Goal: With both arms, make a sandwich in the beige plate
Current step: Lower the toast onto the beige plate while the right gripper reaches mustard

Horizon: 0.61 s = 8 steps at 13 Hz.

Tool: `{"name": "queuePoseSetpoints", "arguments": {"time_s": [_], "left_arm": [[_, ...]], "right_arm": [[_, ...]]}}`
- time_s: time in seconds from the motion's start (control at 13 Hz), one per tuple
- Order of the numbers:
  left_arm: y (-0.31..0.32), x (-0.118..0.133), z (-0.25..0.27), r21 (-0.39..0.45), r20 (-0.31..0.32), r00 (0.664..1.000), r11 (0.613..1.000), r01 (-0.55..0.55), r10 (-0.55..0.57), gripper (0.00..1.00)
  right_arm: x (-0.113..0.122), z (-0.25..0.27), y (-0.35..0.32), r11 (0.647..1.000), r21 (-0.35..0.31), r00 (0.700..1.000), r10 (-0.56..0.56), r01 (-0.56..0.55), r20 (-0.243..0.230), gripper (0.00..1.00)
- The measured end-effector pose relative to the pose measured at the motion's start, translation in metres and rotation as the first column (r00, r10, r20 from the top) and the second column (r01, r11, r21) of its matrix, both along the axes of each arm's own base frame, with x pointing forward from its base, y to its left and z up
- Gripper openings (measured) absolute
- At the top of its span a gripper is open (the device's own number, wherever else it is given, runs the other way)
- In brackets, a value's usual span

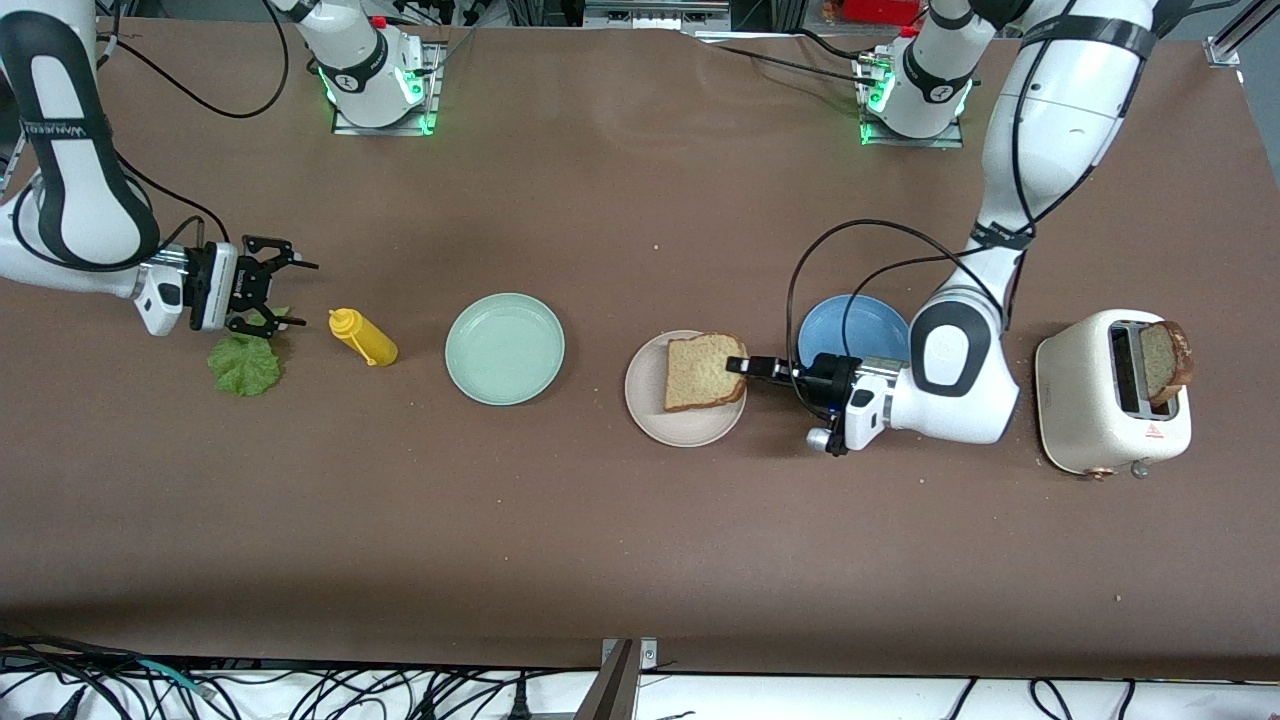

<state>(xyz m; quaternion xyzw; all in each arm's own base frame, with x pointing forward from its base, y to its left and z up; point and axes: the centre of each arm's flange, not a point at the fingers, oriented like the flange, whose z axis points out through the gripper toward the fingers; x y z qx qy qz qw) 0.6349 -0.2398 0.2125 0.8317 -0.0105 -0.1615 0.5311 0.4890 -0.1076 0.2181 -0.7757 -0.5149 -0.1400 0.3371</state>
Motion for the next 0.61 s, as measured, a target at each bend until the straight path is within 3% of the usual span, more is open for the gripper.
{"name": "queuePoseSetpoints", "arguments": {"time_s": [0.31, 0.38, 0.61], "left_arm": [[-0.027, -0.01, -0.023, 0.001, -0.018, 1.0, 1.0, -0.007, 0.007, 0.08], [-0.028, -0.011, -0.025, -0.001, -0.004, 1.0, 1.0, -0.001, 0.001, 0.14], [-0.017, -0.007, -0.029, -0.006, 0.057, 0.998, 1.0, 0.011, -0.011, 0.44]], "right_arm": [[-0.01, -0.045, -0.012, 0.996, 0.084, 0.997, 0.001, -0.009, 0.083, 0.99], [-0.01, -0.052, -0.011, 0.995, 0.102, 0.995, -0.004, -0.007, 0.102, 0.99], [-0.011, -0.066, -0.006, 0.99, 0.139, 0.991, -0.019, 0.001, 0.13, 0.99]]}}
